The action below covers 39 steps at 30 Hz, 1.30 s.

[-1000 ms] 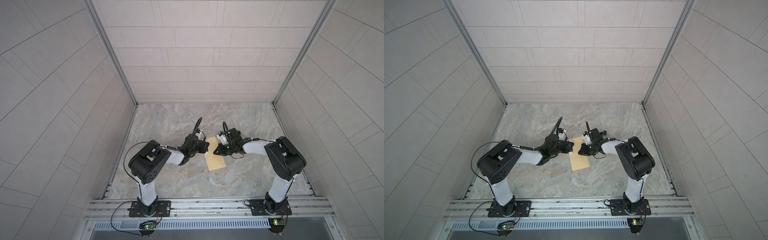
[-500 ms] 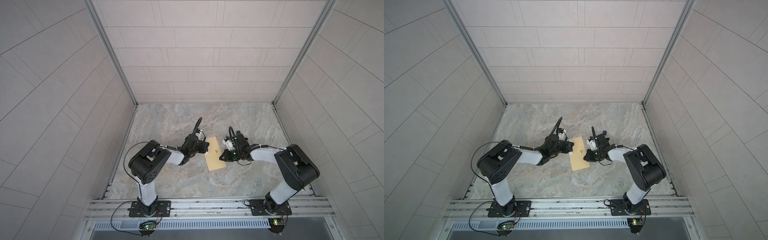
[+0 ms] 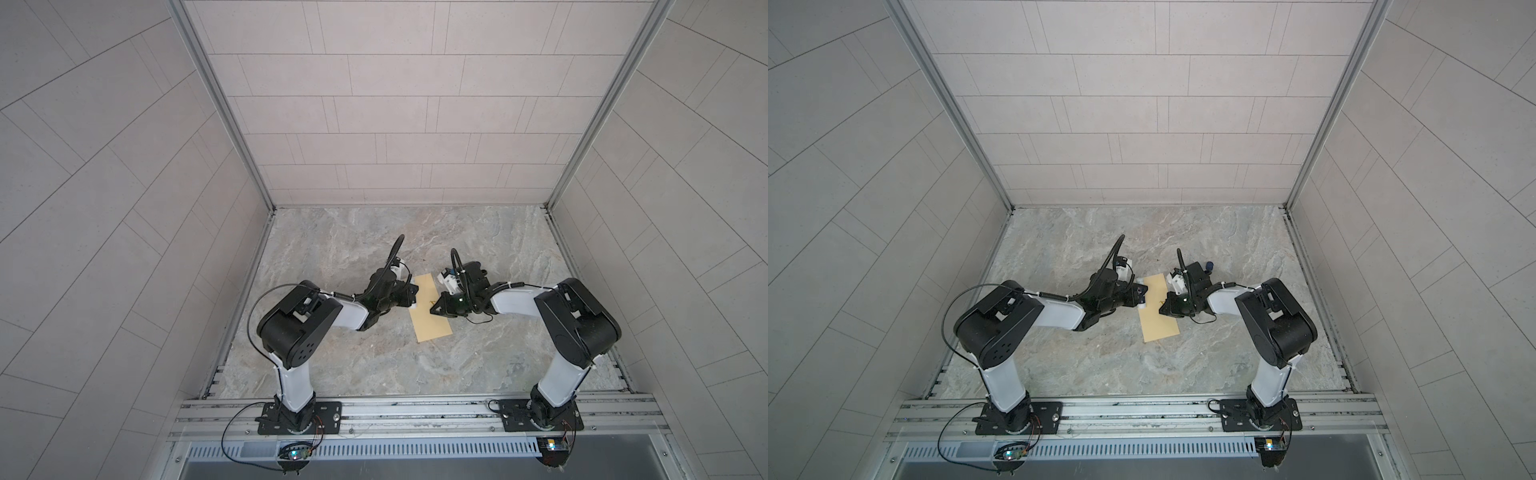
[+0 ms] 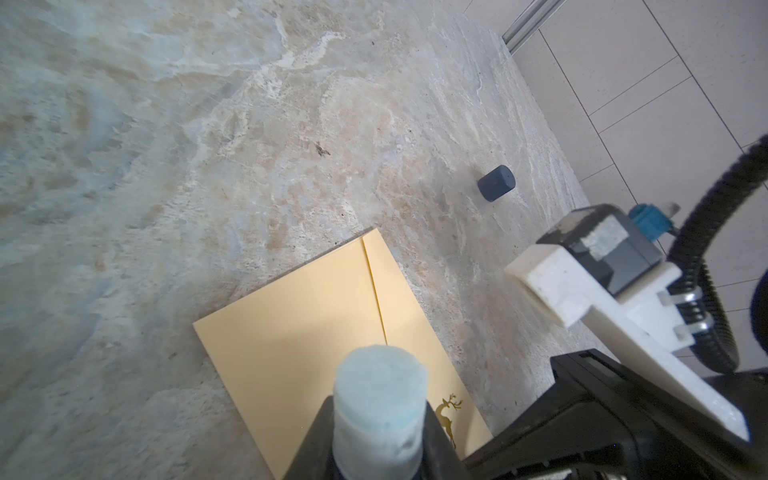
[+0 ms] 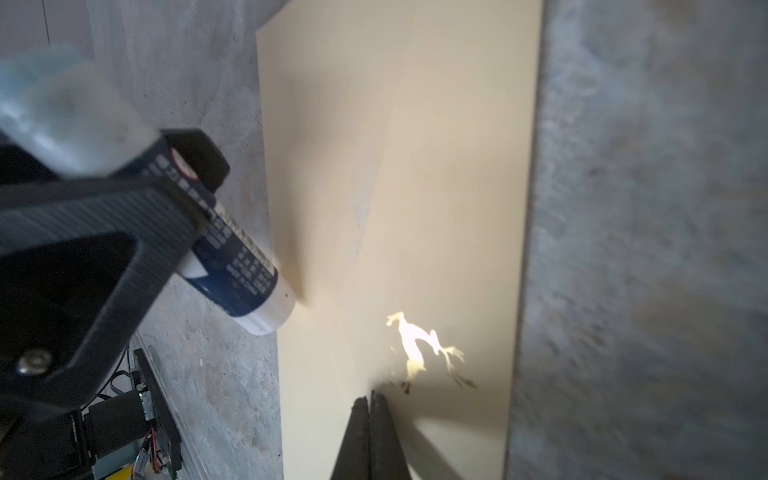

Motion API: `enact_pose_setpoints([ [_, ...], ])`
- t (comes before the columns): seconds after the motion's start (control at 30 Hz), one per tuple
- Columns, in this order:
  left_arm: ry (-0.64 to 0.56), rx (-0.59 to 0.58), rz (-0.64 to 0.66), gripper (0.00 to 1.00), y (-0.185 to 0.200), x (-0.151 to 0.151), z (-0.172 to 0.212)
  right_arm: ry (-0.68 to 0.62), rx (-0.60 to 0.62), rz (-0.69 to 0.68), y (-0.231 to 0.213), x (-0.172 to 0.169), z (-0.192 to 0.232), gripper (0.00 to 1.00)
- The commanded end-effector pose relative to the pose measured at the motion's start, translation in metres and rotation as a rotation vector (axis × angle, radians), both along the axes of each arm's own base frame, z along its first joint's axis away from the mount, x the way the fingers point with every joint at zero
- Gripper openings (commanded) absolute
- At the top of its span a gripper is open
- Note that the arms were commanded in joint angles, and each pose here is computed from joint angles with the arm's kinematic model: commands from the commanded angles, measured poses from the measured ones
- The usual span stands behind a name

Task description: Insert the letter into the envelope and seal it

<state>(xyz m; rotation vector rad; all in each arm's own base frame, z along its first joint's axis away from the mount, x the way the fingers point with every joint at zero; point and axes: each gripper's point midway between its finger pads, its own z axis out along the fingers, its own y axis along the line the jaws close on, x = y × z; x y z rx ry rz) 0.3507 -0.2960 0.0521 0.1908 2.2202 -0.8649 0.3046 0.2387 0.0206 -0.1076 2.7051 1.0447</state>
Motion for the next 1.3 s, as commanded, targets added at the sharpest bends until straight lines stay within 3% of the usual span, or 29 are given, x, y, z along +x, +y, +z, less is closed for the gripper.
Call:
enact_pose_setpoints([
  [0.0,0.033,0.036,0.012,0.0,0.008,-0.004,-0.016,0.082,-0.1,-0.067,-0.012,-0.002,-0.036,0.0],
  [0.43,0.028,0.037,0.016,0.0,0.01,-0.005,-0.013,0.065,-0.073,-0.079,0.0,0.018,-0.03,0.0],
  [0.63,0.024,0.03,0.01,0.0,0.009,-0.006,-0.003,-0.064,0.069,-0.079,0.014,0.034,0.035,0.0],
  [0.8,-0.027,0.001,0.002,0.0,0.009,-0.006,0.041,-0.318,0.172,-0.096,0.01,0.037,0.132,0.01],
  [0.9,-0.077,-0.037,-0.015,0.0,0.007,-0.009,0.079,-0.477,0.19,-0.102,-0.001,0.028,0.177,0.12],
  [1.07,-0.164,-0.121,-0.073,0.0,0.005,-0.023,0.143,-0.662,0.257,-0.095,-0.015,0.004,0.222,0.26],
  [1.27,-0.285,-0.275,-0.137,0.0,0.008,-0.049,0.213,-0.769,0.354,0.015,-0.014,-0.032,0.258,0.39],
])
